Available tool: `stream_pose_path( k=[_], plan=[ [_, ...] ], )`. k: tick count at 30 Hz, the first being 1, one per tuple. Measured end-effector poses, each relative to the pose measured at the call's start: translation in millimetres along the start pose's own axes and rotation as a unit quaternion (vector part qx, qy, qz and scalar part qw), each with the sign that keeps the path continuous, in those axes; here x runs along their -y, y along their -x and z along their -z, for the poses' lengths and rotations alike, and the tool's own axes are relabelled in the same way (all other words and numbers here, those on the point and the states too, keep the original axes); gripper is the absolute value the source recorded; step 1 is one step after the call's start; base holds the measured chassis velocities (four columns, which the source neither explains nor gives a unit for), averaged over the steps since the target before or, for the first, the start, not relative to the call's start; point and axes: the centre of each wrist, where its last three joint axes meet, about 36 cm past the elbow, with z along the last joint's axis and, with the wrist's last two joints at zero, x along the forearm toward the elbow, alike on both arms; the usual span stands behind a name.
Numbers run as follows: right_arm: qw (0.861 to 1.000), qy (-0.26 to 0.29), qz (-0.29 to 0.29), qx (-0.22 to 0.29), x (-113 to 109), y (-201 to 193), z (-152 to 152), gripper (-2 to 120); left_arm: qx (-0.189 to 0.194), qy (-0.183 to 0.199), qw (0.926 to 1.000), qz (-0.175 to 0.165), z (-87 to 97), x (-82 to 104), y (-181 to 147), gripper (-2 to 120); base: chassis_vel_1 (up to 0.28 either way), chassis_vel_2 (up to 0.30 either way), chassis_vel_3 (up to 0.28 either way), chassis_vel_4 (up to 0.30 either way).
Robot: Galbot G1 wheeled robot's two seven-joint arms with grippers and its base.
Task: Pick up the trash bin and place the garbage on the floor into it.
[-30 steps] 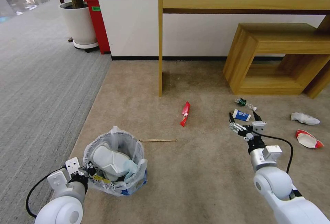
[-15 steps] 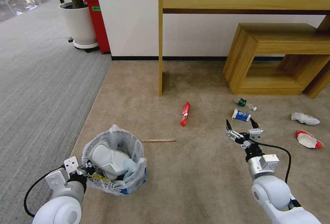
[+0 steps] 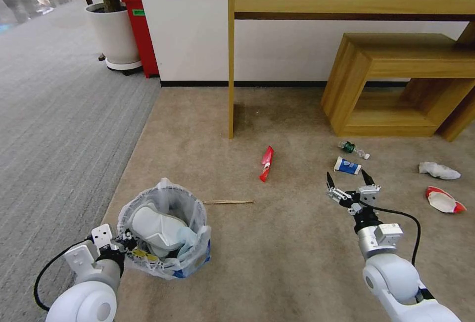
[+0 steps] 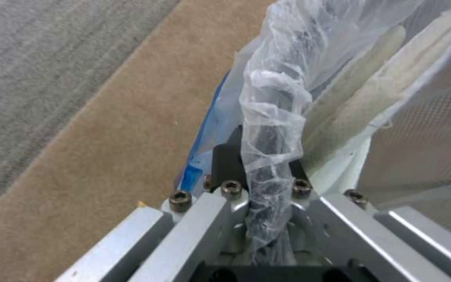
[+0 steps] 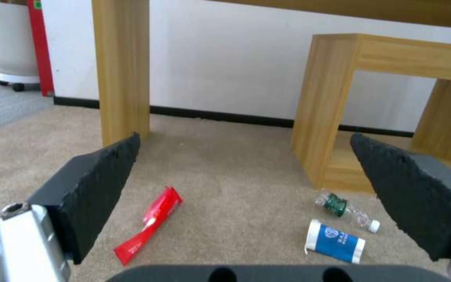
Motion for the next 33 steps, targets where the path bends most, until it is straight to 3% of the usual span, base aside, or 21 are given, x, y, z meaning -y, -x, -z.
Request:
stream_pose_path(
  k=[15, 33],
  plan=[
    [1.0, -0.002, -0.002, 0.003, -5, 1, -3, 100, 0.02, -0.004, 0.9997, 0.016, 18.1, -20.7, -8, 0, 0.0, 0.0, 0.0, 0.0],
    [1.0, -0.011, -0.007, 0.006, -7, -2, -11, 100, 0.02, -0.005, 0.9997, 0.014, 17.0, -19.2, -11, 0, 0.0, 0.0, 0.0, 0.0]
  ],
)
